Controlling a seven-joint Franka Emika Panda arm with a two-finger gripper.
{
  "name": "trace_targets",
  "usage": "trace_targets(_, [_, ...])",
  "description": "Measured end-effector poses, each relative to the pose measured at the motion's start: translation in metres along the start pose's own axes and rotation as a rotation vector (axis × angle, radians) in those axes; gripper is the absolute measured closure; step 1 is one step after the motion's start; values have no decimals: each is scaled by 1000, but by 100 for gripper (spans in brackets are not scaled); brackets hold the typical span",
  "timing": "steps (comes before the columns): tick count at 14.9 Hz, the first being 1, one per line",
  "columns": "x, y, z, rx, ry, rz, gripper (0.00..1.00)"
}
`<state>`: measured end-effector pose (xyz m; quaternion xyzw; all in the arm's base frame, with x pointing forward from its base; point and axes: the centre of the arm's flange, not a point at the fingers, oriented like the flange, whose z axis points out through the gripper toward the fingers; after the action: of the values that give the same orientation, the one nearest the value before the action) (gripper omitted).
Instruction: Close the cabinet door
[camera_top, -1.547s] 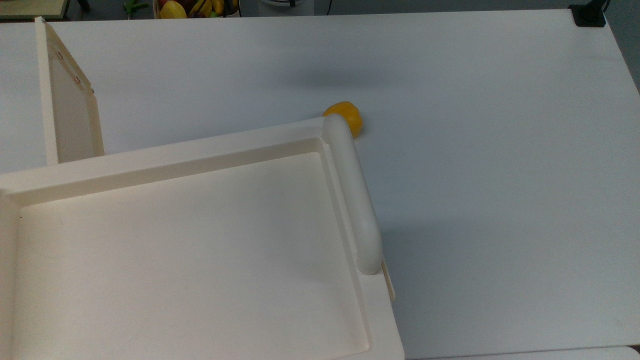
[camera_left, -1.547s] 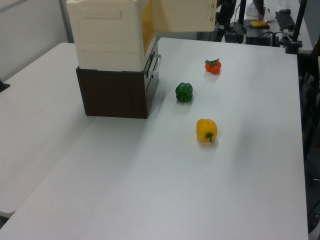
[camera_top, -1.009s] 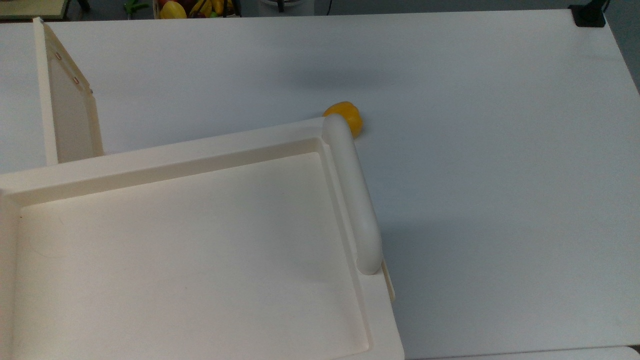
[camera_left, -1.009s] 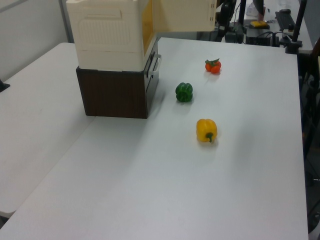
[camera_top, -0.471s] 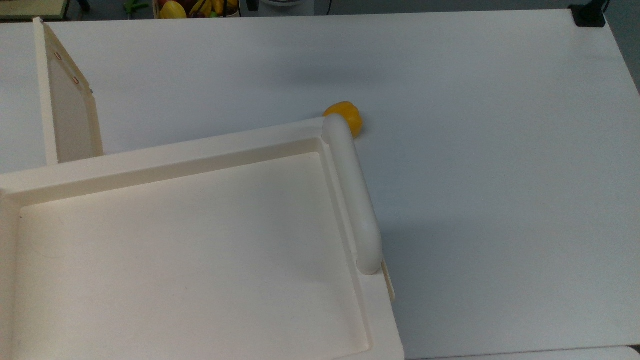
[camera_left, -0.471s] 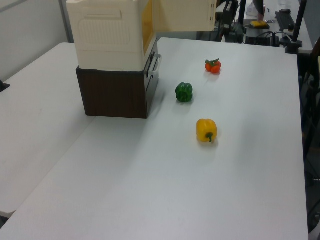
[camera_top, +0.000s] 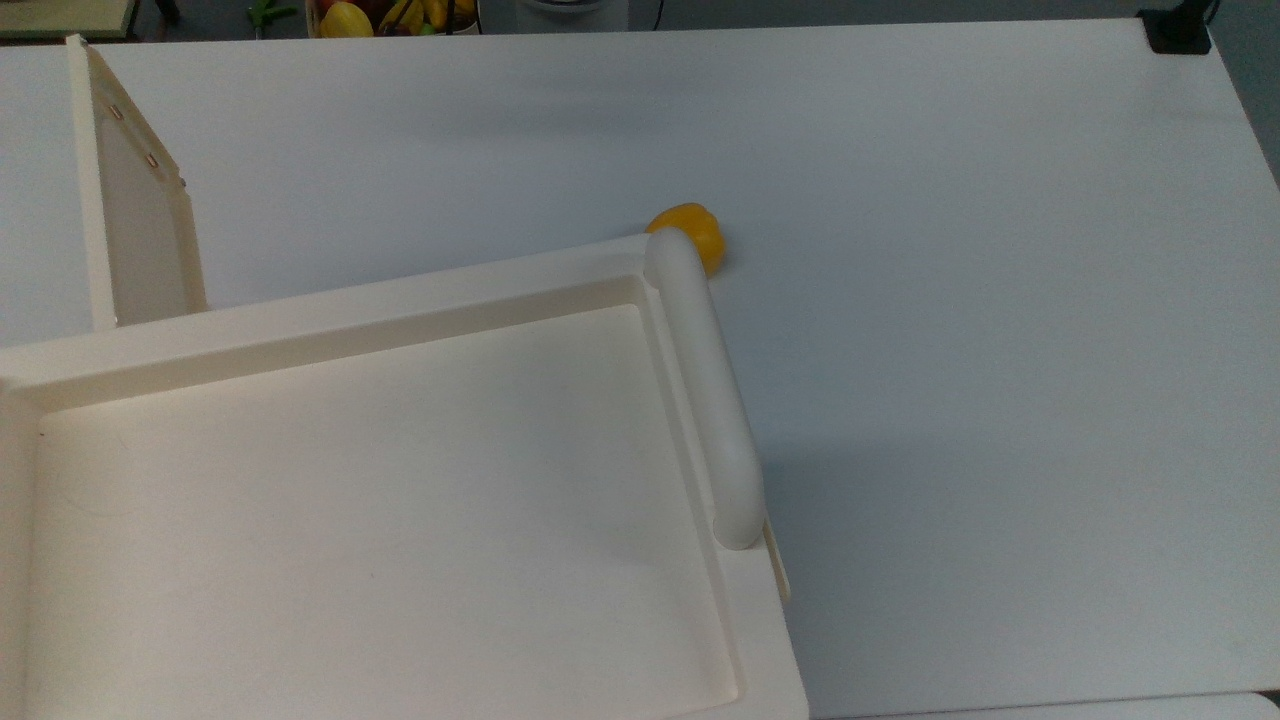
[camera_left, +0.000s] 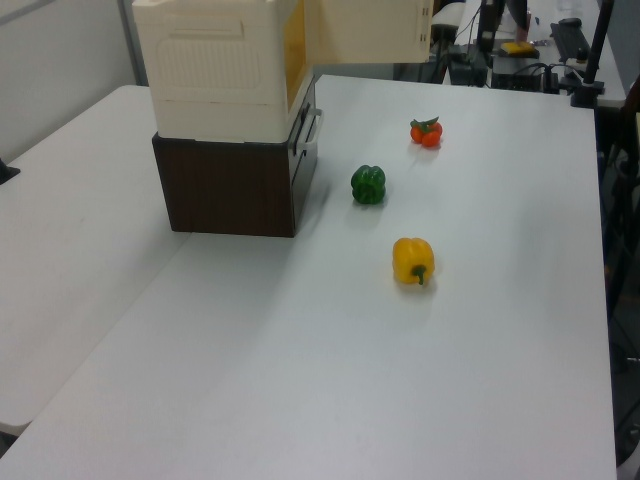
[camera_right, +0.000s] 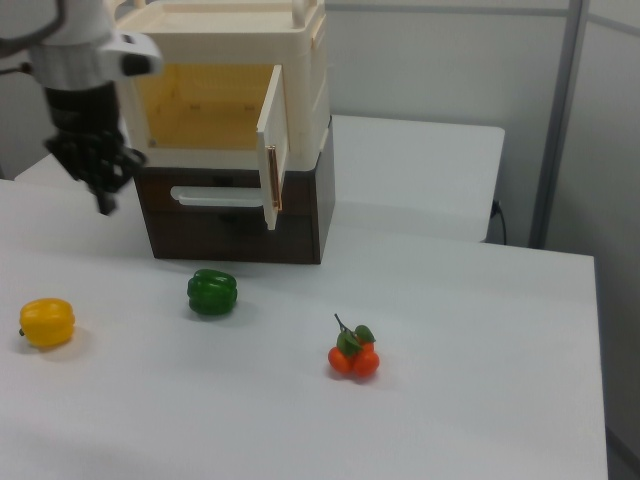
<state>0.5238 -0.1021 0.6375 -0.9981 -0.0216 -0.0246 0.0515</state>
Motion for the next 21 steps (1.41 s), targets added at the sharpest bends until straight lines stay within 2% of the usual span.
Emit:
trace_targets(4, [-19,79,-8,-14,46,0,99])
trace_targets(8, [-20,138,-5,-77,147,69,99])
trace_targets(10, [-12,158,-1,-110,220,102,99])
trace_targets(16, [17,205,13,-118,515,247,99])
trace_targets(21, [43,218,37,-78,693,365,99])
